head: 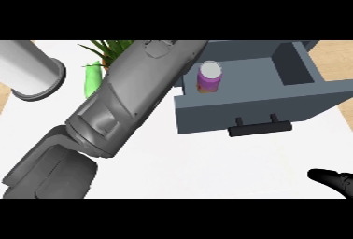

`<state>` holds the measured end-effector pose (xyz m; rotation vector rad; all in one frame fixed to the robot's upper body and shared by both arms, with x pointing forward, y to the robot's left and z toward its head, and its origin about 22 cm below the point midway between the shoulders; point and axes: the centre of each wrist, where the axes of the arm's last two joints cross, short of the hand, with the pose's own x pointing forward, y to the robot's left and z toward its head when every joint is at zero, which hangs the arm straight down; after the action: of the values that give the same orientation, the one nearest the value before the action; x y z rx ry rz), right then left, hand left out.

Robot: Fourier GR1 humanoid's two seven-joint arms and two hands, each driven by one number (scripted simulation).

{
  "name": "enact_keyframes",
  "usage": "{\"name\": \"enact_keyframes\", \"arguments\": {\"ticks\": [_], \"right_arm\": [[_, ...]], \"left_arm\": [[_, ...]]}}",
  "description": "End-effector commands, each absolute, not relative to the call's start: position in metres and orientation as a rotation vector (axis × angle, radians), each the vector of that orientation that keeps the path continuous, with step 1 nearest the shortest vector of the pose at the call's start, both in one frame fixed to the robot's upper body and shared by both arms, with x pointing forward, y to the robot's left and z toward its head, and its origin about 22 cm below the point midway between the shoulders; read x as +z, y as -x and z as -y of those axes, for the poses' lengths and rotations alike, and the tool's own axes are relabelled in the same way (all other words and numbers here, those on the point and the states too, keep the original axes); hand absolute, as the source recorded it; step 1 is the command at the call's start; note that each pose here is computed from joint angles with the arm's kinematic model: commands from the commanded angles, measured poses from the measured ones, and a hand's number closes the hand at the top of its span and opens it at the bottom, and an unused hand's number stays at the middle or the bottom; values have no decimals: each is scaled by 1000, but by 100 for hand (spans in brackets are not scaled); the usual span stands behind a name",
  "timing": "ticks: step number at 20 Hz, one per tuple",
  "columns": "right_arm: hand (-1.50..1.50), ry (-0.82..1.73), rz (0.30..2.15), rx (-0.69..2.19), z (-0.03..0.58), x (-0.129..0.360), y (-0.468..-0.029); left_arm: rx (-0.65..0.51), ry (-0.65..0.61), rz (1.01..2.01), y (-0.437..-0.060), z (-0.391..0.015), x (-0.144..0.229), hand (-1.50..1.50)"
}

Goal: Pick up the can, place it into the drawer and close the drawer

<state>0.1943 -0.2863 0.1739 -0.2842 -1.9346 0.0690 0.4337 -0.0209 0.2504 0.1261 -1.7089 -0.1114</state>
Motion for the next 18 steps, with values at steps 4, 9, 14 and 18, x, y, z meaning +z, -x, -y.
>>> {"name": "enact_keyframes", "arguments": {"ticks": [4, 9, 14, 18], "right_arm": [[-150, 371, 2007, 241, 283, 185, -194], [-150, 502, 2026, 442, 269, 193, -210], [-150, 667, 1967, 594, 264, 184, -232], [-150, 751, 1950, 701, 259, 163, -263]], "left_arm": [[-36, -102, 1697, -436, 19, 248, -150], [8, -71, 1715, -436, 17, 248, -150], [35, -27, 1706, -436, 19, 257, -150], [13, -56, 1738, -439, 12, 239, -150]]}}
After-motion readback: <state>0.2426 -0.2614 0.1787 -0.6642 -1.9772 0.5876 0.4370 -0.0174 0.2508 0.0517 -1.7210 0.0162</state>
